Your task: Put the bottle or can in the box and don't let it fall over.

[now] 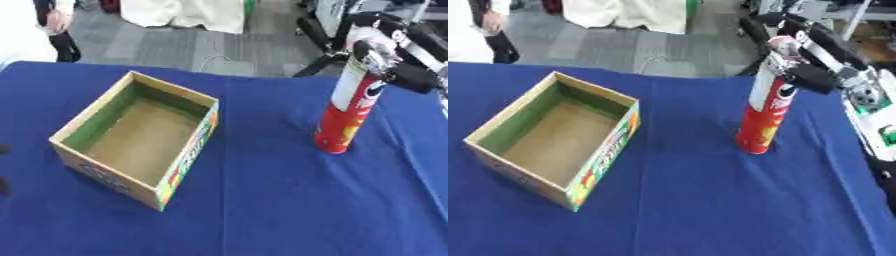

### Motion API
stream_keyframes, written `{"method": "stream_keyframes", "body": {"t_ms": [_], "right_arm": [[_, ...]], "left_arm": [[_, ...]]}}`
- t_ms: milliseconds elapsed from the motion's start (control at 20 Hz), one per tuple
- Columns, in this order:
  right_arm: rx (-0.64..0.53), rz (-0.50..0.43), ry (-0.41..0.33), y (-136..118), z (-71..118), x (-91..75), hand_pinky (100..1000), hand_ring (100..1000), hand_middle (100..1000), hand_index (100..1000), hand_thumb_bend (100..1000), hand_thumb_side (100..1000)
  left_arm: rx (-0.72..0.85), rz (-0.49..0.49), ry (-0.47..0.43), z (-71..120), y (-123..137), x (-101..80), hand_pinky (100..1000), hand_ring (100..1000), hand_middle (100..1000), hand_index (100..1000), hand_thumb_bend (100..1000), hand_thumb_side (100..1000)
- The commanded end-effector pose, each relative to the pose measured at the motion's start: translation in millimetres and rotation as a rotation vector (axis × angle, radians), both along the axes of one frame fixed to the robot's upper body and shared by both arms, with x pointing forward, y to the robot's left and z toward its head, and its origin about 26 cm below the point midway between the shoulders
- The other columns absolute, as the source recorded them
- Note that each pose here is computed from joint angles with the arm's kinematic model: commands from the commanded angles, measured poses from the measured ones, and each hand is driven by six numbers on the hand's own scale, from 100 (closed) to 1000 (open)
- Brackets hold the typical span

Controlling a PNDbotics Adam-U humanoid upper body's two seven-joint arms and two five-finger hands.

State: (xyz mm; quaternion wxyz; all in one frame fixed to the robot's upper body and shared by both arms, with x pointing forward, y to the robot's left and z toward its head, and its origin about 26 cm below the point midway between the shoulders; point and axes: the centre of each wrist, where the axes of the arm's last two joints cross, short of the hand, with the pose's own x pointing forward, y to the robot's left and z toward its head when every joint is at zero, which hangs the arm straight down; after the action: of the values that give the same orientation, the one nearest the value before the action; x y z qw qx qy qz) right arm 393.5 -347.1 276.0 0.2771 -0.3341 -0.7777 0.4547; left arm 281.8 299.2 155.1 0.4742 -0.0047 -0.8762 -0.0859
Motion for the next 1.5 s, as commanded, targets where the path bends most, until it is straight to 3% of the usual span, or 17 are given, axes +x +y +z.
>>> {"method": "stream_keyframes", "body": {"t_ms": [50, 350, 850, 1250, 1500], "right_arm": [[-0.004, -0.018, -0.053, -6.4, 15.3, -2.2, 1000, 939, 930, 984, 100, 1000], [0.010, -0.051, -0.072, -15.0, 18.2, 1.1, 1000, 935, 927, 984, 100, 1000], [0.006, -0.101, -0.040, -30.5, 18.1, 2.2, 1000, 912, 914, 984, 100, 1000], [-0.069, -0.098, -0.014, -28.5, 23.5, 1.1, 996, 897, 909, 965, 100, 1000], [-0.031, -0.072, -0.067, -24.8, 30.8, 1.4, 1000, 916, 914, 964, 100, 1000]], "left_arm": [[0.021, -0.008, -0.029, 8.2, -0.1, -1.7, 362, 756, 791, 813, 178, 840], [0.024, -0.010, -0.030, 8.2, -0.8, -1.6, 362, 757, 791, 811, 178, 844], [0.030, -0.008, -0.032, 8.4, -0.8, -1.5, 361, 757, 792, 811, 176, 846], [0.030, -0.008, -0.030, 7.9, -1.0, -1.6, 361, 758, 793, 810, 176, 848], [0.031, -0.010, -0.027, 7.6, -1.5, -1.6, 360, 758, 794, 810, 177, 850]]}}
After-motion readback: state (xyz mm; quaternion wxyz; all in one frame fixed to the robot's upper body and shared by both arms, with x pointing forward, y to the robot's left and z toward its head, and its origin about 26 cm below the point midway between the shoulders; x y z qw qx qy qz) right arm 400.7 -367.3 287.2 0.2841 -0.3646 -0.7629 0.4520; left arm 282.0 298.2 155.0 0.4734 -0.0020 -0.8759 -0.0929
